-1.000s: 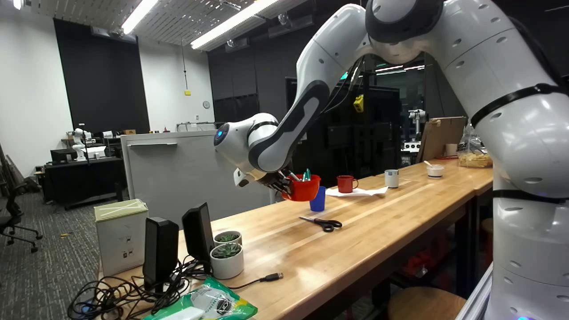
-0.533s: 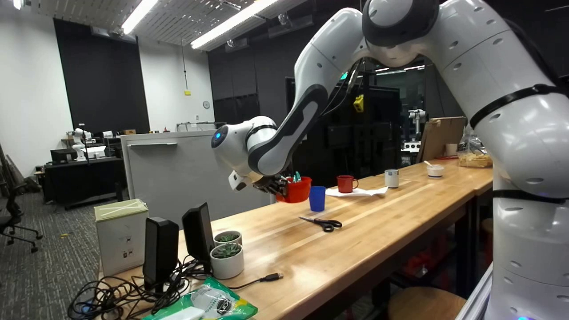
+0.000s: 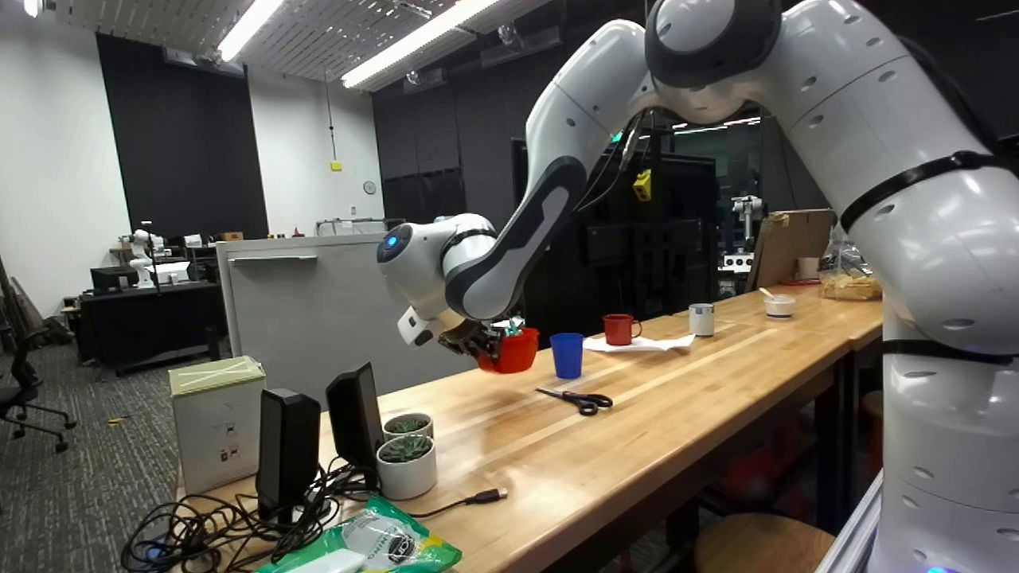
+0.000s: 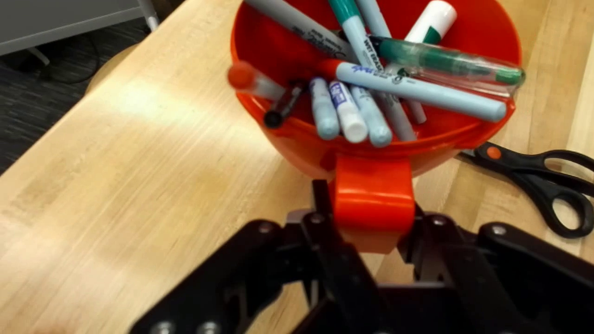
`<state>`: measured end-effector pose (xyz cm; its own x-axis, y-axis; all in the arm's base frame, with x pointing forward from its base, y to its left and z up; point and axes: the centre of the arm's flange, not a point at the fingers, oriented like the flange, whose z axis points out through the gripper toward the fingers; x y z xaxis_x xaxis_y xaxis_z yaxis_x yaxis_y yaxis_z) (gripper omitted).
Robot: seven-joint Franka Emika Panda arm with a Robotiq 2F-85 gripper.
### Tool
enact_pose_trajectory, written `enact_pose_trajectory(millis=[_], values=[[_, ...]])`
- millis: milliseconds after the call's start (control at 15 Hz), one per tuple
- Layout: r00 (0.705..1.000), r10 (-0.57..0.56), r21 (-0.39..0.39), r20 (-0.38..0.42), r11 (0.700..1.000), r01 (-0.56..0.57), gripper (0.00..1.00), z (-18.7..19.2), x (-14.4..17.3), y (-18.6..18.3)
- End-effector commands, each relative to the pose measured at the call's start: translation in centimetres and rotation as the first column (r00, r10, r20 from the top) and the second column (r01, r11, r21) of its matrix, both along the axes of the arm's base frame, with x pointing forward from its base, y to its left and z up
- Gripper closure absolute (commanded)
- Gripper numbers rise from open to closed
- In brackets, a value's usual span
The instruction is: Move the orange cup forward
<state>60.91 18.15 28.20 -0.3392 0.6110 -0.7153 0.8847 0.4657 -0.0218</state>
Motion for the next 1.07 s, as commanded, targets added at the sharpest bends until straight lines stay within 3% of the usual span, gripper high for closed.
enact_pose_trajectory(millis=[0,1000], values=[[0.998,0.067,-0.022,0.014,0.997,-0.067,0.91,-0.2,0.7,0.0],[0.995,0.096,0.001,-0.035,0.995,-0.097,0.91,-4.1,2.6,-1.8]])
